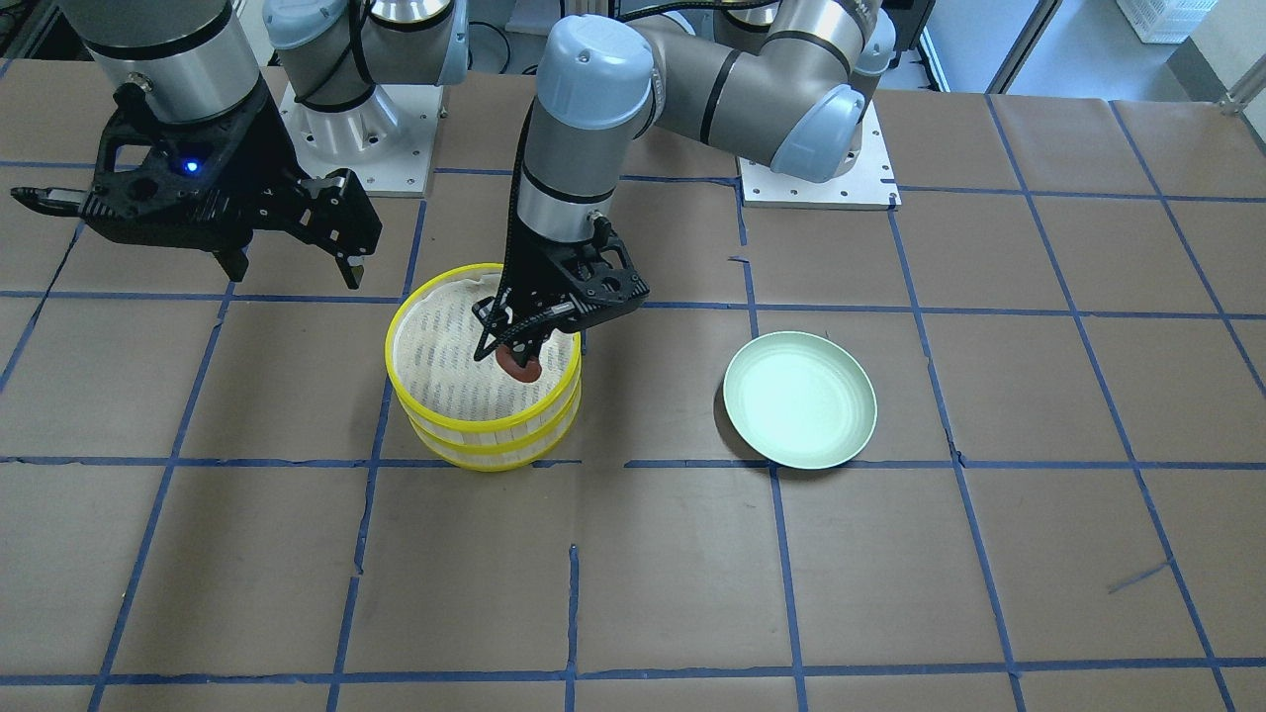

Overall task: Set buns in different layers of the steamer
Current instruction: 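Carry the brown bun over the steamer and lower it onto the top layer, then open left gripper and raise it away from the steamer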

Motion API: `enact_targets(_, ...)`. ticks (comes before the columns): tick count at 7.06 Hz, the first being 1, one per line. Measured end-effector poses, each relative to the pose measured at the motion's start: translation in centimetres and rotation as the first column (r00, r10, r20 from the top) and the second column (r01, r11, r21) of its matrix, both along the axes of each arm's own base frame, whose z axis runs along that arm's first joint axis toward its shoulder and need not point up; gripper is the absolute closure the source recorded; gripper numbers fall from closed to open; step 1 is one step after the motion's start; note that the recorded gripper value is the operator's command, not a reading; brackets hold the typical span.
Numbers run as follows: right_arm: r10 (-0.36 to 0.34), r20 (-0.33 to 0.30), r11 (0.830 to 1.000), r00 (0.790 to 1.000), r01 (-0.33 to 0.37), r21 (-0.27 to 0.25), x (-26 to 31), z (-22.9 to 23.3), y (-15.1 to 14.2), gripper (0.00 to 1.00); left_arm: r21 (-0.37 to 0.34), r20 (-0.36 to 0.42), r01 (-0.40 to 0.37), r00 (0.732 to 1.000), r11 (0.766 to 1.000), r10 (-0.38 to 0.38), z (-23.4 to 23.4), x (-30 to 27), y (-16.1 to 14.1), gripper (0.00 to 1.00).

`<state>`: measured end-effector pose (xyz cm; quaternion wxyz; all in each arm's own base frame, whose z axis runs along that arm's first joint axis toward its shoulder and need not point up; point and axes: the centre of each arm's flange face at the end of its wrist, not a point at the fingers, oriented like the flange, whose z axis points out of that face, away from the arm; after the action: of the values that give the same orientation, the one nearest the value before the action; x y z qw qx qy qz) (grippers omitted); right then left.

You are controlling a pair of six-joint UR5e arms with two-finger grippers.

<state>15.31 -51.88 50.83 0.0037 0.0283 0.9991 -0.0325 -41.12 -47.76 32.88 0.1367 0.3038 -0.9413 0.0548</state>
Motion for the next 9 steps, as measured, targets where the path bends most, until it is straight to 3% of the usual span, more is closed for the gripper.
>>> enact_targets(3, 0.006, -0.001, 1.0, 1.0, -0.006, 0.01, 0.0, -0.1, 0.2, 0.0, -0.049, 0.027, 0.122, 0.992, 0.991, -0.121, 1.2, 0.2, 0.2, 0.0)
enact_targets(6, 0.006, -0.001, 1.0, 1.0, -0.006, 0.012, 0.0, -0.1, 0.2, 0.0, -0.07, 0.042, 0.157, 0.987, 0.985, -0.155, 1.9, 0.9, -0.2, 0.0)
enact_targets(8, 0.006, 0.0, 1.0, 1.0, -0.006, 0.01, 0.0, 0.0, 0.3, 0.0, -0.091, 0.11, 0.287, 0.955, 0.954, -0.276, 4.0, 7.3, -3.3, 0.0)
enact_targets(9, 0.007, 0.0, 1.0, 1.0, -0.007, 0.007, 0.0, 0.1, 0.3, 0.0, -0.071, 0.156, 0.379, 0.918, 0.923, -0.365, 5.8, 12.5, -4.7, 0.0)
